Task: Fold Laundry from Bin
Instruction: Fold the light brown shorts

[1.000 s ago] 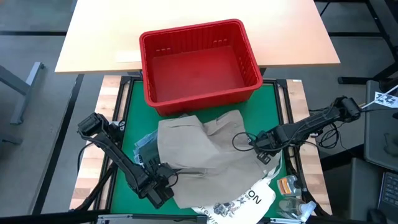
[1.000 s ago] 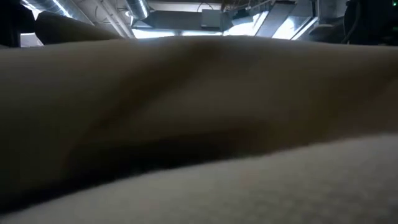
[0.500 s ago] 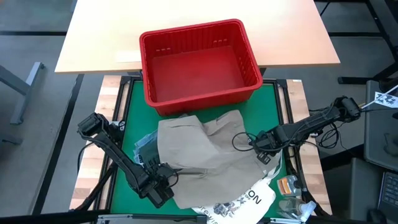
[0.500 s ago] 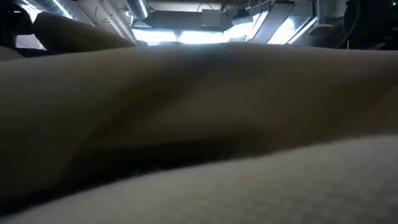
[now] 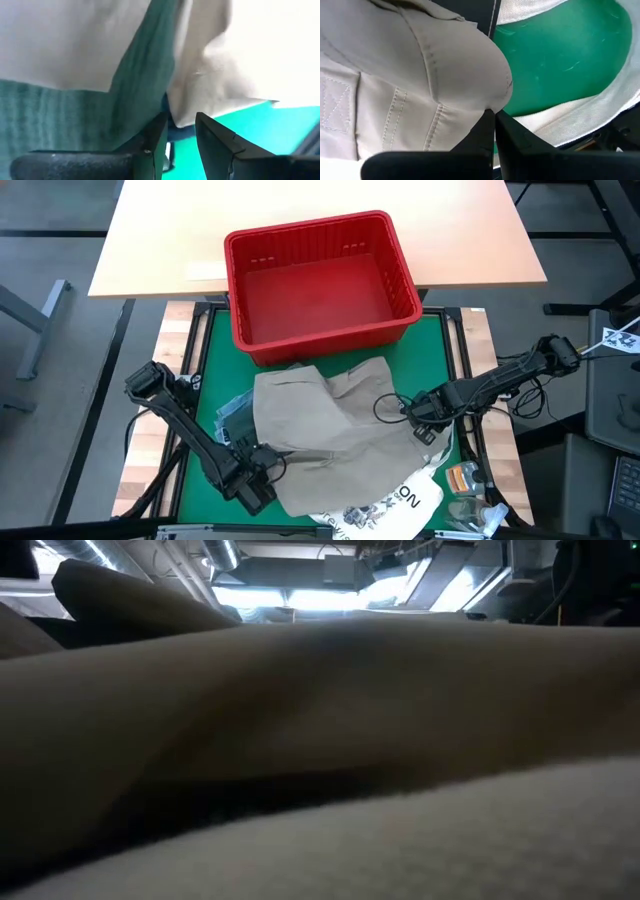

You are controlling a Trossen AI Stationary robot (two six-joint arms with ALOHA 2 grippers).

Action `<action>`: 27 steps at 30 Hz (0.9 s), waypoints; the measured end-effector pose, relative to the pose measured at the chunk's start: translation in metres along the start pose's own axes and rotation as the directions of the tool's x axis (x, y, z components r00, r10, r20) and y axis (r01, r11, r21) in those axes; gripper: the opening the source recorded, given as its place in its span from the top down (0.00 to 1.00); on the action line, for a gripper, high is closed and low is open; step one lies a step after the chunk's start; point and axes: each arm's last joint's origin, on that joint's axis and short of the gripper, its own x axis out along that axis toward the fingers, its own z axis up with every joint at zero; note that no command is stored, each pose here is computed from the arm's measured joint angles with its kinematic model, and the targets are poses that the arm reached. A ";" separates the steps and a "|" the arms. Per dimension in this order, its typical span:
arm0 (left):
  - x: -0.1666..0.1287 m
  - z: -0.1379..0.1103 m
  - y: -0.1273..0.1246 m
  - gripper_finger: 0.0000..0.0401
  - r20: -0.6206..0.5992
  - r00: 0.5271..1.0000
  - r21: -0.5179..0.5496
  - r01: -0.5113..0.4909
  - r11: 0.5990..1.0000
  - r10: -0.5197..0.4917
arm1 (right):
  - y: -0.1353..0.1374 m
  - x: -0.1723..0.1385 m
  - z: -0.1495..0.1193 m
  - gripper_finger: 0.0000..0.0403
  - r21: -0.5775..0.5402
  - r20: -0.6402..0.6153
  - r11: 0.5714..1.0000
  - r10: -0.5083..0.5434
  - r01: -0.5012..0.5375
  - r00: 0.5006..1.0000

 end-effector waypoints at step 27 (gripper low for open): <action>0.033 -0.063 -0.091 0.76 0.221 0.892 -0.081 0.420 0.904 -0.395 | 0.000 0.000 0.000 0.66 -0.001 -0.006 1.000 0.004 -0.004 1.000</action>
